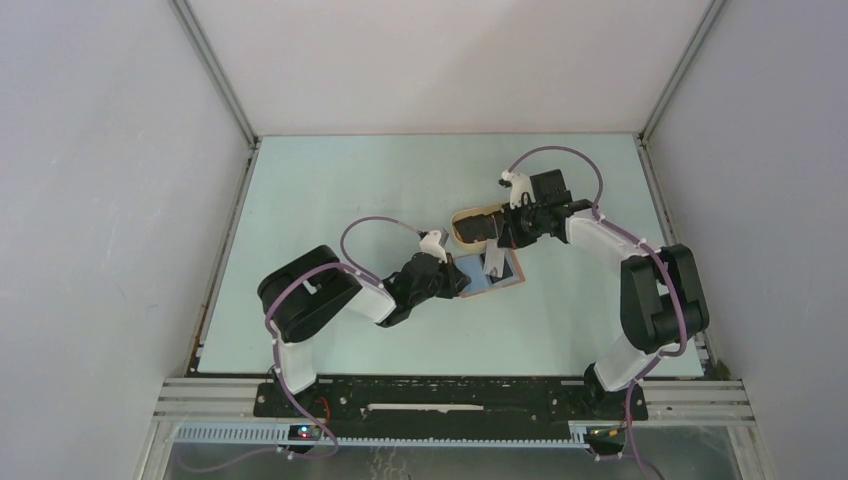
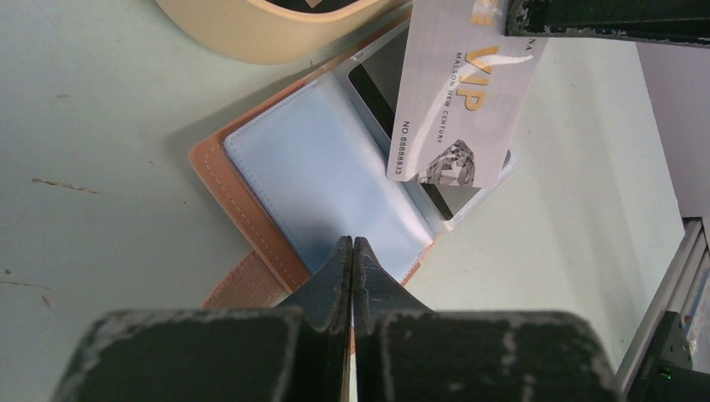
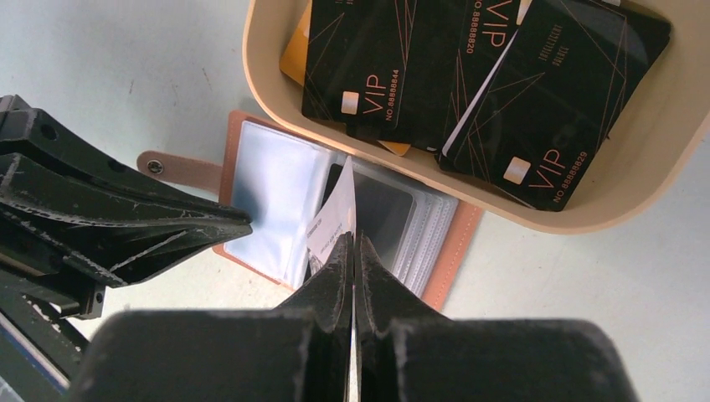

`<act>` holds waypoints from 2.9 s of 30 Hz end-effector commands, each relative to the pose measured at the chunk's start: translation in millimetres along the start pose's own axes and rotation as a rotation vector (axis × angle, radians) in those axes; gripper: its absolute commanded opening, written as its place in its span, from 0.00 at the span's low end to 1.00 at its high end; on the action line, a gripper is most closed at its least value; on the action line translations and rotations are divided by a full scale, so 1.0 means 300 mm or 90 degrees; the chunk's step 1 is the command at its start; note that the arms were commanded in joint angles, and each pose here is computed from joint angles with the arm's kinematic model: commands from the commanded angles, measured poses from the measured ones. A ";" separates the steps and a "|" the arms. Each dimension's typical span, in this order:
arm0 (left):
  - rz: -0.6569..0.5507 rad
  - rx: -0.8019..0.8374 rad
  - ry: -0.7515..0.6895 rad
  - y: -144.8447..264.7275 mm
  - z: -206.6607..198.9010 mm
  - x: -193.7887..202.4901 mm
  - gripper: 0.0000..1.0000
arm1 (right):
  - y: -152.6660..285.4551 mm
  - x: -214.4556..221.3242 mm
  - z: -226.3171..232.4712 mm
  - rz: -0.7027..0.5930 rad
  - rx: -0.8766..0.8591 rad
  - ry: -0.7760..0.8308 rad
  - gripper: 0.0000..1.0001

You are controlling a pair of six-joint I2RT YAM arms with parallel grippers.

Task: Put the credit cards into the card holder
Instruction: Insert the credit card into the card holder.

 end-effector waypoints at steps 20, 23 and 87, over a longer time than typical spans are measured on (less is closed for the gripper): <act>-0.005 -0.024 -0.005 -0.002 0.007 -0.025 0.00 | -0.056 0.020 -0.016 0.039 0.024 0.046 0.00; -0.005 -0.024 -0.004 -0.002 0.006 -0.023 0.00 | -0.057 0.027 -0.017 0.052 0.022 0.054 0.00; -0.003 -0.022 0.000 0.001 0.007 -0.023 0.00 | -0.063 -0.029 -0.007 0.030 0.071 0.173 0.00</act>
Point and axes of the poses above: each gripper's point midway between its finger pads, its own y axis back along the fingers, its own z axis along the line the jaws close on, x = y × z, the point moved 4 cm from there along y, back along the fingers, and after that the axes turned 5 degrees about -y, right-handed, at the moved point
